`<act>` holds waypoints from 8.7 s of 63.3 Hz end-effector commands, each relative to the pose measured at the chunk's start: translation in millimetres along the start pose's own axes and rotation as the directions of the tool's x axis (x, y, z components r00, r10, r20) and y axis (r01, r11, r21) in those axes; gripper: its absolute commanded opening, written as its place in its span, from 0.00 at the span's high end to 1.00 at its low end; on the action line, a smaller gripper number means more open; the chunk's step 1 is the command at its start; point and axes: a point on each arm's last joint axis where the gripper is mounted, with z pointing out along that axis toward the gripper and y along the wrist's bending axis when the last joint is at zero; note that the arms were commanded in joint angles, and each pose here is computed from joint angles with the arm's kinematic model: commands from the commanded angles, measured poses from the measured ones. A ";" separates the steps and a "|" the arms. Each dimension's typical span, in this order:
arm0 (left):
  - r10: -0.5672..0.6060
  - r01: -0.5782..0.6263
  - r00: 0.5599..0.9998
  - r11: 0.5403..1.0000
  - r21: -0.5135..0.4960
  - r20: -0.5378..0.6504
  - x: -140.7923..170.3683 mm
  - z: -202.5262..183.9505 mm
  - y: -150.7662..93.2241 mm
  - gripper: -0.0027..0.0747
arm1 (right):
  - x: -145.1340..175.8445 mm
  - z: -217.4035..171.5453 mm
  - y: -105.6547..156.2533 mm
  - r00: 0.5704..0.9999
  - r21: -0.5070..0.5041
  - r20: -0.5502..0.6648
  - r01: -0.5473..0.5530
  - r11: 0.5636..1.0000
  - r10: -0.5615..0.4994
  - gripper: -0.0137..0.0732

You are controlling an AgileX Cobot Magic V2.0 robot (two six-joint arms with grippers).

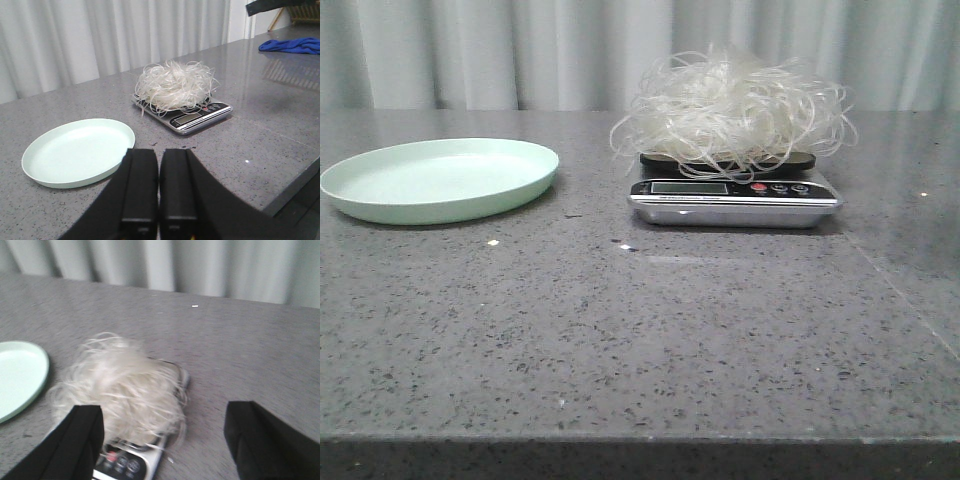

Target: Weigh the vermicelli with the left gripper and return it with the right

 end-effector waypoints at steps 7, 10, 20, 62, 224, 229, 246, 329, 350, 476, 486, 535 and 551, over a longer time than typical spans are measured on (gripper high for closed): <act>-0.014 0.014 0.995 1.000 -0.007 0.094 -13.4 -3.7 0.9 0.79 | -42.6 45.6 26.8 0.998 -0.078 0.008 0.057 0.995 -0.057 0.15; -0.014 0.014 0.995 1.000 -0.007 0.094 -13.4 -3.7 0.9 0.79 | -45.0 63.7 28.7 0.997 -0.075 -0.041 0.065 0.995 -0.068 0.15; -0.014 0.014 0.995 1.000 -0.007 0.094 -13.4 -3.7 0.9 0.79 | -48.7 101.7 31.7 0.982 -0.068 -0.173 0.072 0.995 -0.082 0.15; -0.014 0.014 0.995 1.000 -0.007 0.094 -13.4 -3.7 0.9 0.79 | -6.6 188.3 46.1 0.812 -0.078 -0.560 0.146 0.986 -0.164 0.15; -0.014 0.014 0.995 1.000 -0.007 0.094 -13.4 -3.7 0.9 0.79 | -85.6 34.2 52.5 0.997 -0.155 0.001 0.079 0.985 -0.080 0.14; -0.014 0.014 0.995 1.000 -0.007 0.094 -13.4 -3.7 0.9 0.79 | -69.3 12.1 38.3 0.997 -0.118 0.031 0.080 0.990 -0.077 0.14; -0.014 0.014 0.995 1.000 -0.007 0.094 -13.4 -3.7 0.9 0.79 | 19.0 -100.8 10.3 0.978 -0.085 0.192 0.103 0.991 -0.085 0.14; -0.011 0.013 0.996 1.000 -0.016 0.092 -8.8 0.0 1.8 0.79 | 126.0 -157.4 -8.8 0.898 -0.084 0.435 0.112 0.990 -0.064 0.63; 0.095 -0.005 0.975 0.913 -0.408 0.200 47.3 31.1 23.7 0.79 | 126.0 -157.4 -8.8 0.898 -0.084 0.435 0.112 0.990 -0.064 0.63; -0.013 0.146 0.974 0.798 -0.584 0.227 84.9 36.3 36.5 0.79 | 150.2 -128.7 -18.2 0.871 0.144 0.475 0.065 0.987 -0.126 0.63; -0.013 0.146 0.974 0.798 -0.584 0.227 84.9 36.3 36.5 0.79 | 172.7 -110.8 -26.9 0.830 0.239 0.540 0.009 0.971 -0.141 0.63; -0.013 0.146 0.974 0.798 -0.584 0.227 84.9 36.3 36.5 0.79 | 193.1 -103.7 -36.0 0.789 0.325 0.597 -0.075 0.943 -0.143 0.63; -0.013 0.146 0.974 0.798 -0.584 0.227 84.9 36.3 36.5 0.79 | 193.2 -103.6 -35.8 0.789 0.317 0.599 -0.080 0.945 -0.135 0.63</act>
